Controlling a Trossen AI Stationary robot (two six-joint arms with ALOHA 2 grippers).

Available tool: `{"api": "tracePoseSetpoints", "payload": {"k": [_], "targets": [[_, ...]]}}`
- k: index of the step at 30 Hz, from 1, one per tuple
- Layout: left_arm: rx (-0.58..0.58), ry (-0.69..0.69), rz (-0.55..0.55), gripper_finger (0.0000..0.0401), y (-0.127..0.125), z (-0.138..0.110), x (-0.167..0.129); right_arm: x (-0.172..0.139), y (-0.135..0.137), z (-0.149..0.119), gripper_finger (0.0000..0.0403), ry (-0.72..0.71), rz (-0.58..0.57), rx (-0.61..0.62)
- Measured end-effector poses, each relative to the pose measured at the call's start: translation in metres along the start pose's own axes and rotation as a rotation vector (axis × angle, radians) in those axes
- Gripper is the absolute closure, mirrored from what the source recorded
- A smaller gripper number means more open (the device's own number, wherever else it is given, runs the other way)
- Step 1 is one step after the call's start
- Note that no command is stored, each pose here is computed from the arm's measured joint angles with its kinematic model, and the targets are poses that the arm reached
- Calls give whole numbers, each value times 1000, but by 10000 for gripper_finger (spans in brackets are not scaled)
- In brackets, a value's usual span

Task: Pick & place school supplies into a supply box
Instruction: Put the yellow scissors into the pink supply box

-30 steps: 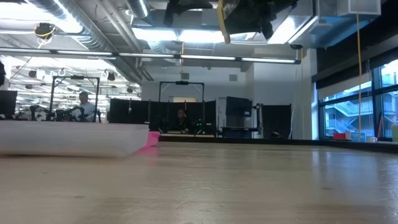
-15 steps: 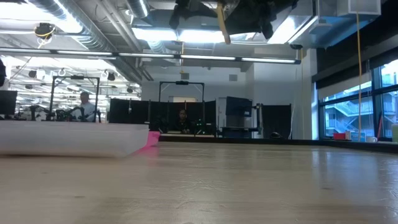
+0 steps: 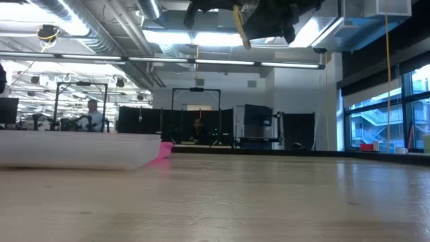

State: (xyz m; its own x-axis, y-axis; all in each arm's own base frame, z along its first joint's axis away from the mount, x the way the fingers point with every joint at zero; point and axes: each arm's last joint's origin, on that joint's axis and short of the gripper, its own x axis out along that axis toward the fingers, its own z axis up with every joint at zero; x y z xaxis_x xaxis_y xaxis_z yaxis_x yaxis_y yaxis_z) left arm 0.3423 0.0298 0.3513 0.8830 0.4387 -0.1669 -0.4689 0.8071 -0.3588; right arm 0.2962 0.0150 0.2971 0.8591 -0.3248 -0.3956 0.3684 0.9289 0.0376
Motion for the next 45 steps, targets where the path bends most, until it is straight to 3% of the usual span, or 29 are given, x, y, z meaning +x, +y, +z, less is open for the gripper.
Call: {"api": "tracePoseSetpoints", "payload": {"k": [10,22,30,35,41,45], "targets": [[8,-3,2,379,0,0,0,0,0,0,309,4,5,-6],[13,-3,6,379,0,0,1,2,-3,0,173,10,36,-46],[21,8,1,379,0,0,-1,1,-3,-1,171,32,39,-54],[71,28,48,381,6,9,-17,-4,-5,-5,178,84,53,-75],[86,160,61,381,14,11,-42,-17,-7,2,178,63,105,-62],[81,403,58,382,19,-5,-60,-22,-11,0,178,100,90,-71]]}}
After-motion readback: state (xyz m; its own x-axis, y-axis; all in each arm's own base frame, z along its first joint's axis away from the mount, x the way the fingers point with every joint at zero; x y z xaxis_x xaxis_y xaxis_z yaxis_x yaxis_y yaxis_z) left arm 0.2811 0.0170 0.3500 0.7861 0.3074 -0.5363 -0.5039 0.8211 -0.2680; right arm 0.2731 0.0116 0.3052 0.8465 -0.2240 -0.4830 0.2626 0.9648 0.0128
